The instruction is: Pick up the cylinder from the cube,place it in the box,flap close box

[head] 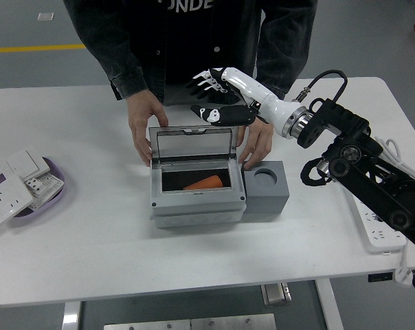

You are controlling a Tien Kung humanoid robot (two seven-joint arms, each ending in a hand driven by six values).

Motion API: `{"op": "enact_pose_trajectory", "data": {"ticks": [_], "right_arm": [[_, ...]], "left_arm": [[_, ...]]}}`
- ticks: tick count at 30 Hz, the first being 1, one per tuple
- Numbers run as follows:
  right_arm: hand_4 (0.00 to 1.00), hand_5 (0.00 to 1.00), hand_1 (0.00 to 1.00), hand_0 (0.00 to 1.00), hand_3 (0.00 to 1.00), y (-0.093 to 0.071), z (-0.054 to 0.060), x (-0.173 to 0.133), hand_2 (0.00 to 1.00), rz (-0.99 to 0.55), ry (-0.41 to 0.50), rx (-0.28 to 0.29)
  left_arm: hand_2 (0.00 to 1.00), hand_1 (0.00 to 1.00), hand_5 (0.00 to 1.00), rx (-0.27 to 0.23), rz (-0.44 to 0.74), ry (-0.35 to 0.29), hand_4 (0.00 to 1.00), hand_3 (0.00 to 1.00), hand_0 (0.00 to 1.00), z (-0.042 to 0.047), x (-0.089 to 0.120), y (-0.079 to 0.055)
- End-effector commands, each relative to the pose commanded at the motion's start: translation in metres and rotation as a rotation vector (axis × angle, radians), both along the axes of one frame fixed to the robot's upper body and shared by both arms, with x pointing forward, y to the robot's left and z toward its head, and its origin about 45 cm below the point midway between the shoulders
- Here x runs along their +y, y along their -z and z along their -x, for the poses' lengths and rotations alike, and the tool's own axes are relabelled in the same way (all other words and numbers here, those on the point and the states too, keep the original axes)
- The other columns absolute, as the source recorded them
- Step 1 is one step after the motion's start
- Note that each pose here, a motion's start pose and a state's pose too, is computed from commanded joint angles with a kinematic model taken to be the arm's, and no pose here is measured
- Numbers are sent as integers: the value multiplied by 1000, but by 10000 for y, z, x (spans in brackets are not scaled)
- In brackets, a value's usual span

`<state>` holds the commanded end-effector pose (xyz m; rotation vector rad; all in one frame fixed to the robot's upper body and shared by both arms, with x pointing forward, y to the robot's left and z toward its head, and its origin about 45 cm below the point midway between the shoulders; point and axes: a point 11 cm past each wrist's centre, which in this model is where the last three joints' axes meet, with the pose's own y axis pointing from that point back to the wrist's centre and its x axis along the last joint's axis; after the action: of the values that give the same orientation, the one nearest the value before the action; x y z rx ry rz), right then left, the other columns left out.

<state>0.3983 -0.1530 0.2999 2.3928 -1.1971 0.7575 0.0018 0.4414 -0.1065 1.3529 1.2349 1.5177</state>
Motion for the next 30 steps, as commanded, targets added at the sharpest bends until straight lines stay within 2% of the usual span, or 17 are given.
{"op": "enact_pose_trajectory", "data": {"ticks": [10,13,20,30], "right_arm": [[681,245,696,772,720,410,-253,1,707,224,53,76],[680,268,693,772,721,476,-283,-12,703,260,59,90],[690,270,689,771,723,515,-217,1,702,290,35,93],[702,289,687,770,724,504,11,-46,702,278,-15,93]], "left_arm": [[574,658,309,-9,-6,9,689,650,634,-65,32,-16],[574,659,311,-9,-7,8,693,651,634,-70,39,-18],[574,659,307,-9,-9,5,695,652,634,-57,48,-21],[574,659,305,-14,-7,4,696,653,634,-56,38,-16]]}}
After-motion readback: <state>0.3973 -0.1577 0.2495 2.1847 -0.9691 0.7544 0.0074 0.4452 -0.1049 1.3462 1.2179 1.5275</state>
